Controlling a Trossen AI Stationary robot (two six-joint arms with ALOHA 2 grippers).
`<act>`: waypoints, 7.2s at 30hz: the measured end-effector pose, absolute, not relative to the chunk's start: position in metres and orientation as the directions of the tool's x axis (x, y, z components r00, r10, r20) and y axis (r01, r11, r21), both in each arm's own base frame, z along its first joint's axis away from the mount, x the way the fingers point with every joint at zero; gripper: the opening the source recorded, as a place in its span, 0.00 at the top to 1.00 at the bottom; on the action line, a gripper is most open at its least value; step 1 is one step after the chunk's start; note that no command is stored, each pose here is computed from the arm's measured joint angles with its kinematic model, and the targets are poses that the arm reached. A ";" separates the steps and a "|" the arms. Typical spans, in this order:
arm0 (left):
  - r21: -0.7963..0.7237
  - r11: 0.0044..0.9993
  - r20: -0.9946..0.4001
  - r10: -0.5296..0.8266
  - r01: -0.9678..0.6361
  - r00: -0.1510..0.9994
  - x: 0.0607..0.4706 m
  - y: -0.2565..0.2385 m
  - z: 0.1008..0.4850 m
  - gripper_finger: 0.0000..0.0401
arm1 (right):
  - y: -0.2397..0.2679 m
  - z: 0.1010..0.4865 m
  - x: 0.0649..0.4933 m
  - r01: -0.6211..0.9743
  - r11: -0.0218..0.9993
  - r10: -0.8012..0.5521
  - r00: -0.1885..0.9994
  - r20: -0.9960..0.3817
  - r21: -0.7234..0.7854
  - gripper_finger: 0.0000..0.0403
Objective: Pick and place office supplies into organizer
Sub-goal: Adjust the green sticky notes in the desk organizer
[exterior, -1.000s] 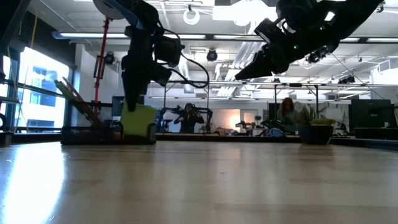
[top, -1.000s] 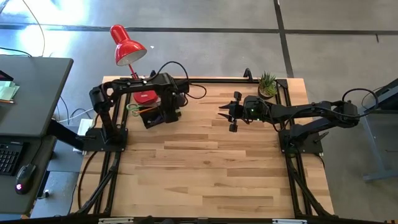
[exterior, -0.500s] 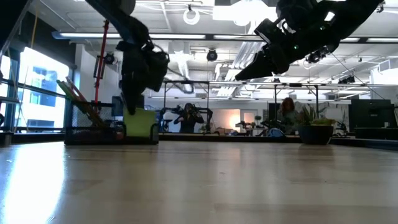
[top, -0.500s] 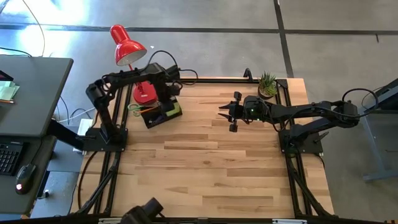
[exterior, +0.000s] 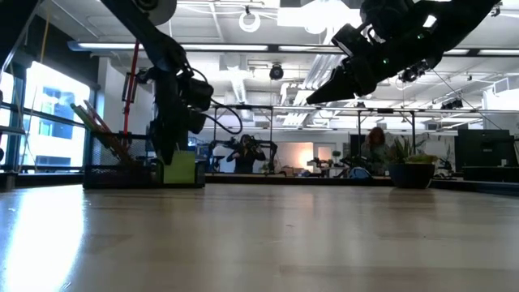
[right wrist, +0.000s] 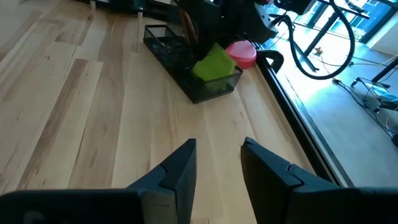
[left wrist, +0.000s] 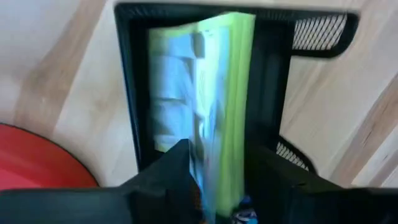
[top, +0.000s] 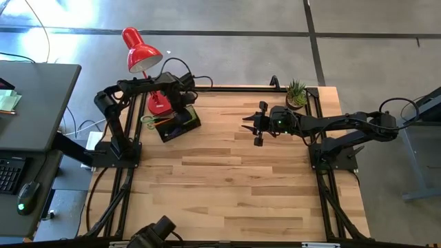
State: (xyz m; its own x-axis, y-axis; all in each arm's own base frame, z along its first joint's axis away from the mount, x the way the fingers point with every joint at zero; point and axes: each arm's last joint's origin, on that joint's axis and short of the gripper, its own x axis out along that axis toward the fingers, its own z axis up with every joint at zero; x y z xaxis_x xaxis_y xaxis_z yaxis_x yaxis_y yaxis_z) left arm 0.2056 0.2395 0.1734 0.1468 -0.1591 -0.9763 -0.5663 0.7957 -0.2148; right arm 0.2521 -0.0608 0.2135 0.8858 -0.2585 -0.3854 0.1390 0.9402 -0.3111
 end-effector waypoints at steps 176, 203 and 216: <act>0.252 0.881 -0.966 0.201 -0.401 -0.165 0.229 0.213 0.164 0.79 | -0.063 0.178 0.277 0.086 0.950 -0.210 0.885 -0.415 -0.299 0.71; 0.369 0.866 -0.912 0.265 -0.339 -0.314 0.220 0.211 0.162 0.79 | -0.063 0.178 0.277 0.085 0.955 -0.203 0.885 -0.419 -0.283 0.71; 0.372 0.859 -0.912 0.269 -0.350 -0.309 0.220 0.211 0.164 0.79 | -0.063 0.178 0.277 0.085 0.955 -0.203 0.885 -0.419 -0.283 0.71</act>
State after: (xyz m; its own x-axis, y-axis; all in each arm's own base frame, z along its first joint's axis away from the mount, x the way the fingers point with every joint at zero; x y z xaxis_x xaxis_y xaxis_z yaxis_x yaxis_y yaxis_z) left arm 0.2195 0.2108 0.1641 -0.3094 0.2691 -0.9121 -0.3503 0.8594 0.3724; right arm 0.2771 -0.0627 0.1776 0.8848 -0.2029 -0.4194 0.0851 0.9554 -0.2826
